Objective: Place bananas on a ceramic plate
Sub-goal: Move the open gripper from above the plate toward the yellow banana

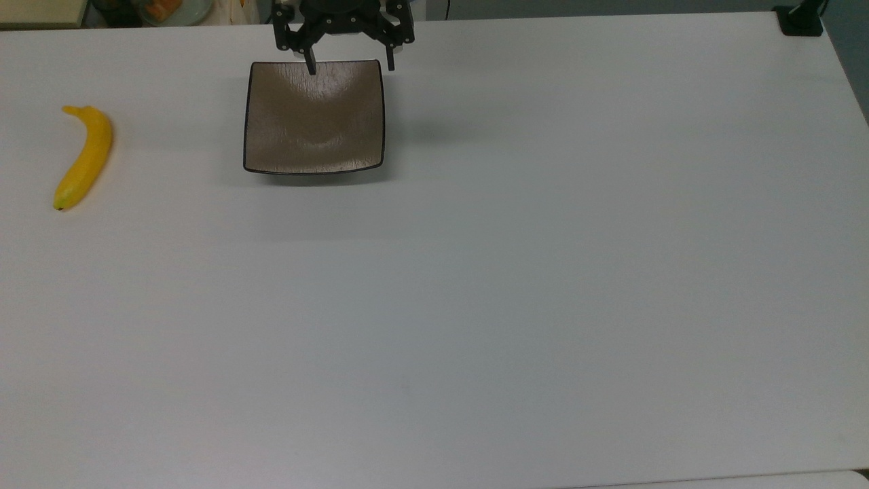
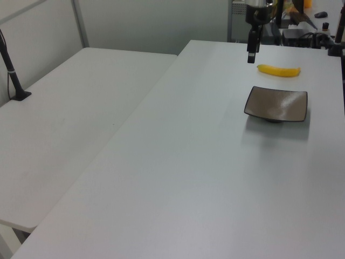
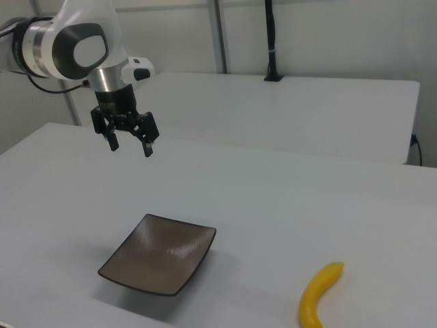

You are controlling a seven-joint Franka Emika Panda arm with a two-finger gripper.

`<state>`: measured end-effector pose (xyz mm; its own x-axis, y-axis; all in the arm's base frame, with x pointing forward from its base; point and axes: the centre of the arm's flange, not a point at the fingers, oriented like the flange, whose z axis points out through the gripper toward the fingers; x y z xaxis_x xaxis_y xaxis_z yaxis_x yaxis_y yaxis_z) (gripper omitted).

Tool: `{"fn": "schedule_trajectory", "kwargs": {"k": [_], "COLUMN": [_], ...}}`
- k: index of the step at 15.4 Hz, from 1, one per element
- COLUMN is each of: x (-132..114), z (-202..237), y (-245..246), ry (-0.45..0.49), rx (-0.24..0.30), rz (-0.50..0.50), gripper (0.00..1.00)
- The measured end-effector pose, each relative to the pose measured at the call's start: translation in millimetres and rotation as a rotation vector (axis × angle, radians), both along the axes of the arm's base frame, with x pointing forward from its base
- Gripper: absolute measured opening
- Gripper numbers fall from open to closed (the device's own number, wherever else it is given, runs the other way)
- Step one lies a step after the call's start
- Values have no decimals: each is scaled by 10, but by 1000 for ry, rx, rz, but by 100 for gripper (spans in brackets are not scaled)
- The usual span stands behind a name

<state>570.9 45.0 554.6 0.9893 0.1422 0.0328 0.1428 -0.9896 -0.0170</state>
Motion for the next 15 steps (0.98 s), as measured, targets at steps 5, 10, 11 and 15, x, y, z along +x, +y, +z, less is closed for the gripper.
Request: {"fn": "schedule_trajectory", "kwargs": {"k": [5, 10, 11, 15], "x": [26, 187, 230, 318], "z": [-9, -103, -150, -382], "y": [-101, -646, -781, -1359], "ry": [-15, -89, -104, -115], "rx": [-36, -53, -57, -81], "rz": [-5, -87, -100, -106], "gripper": [100, 100, 100, 100]}}
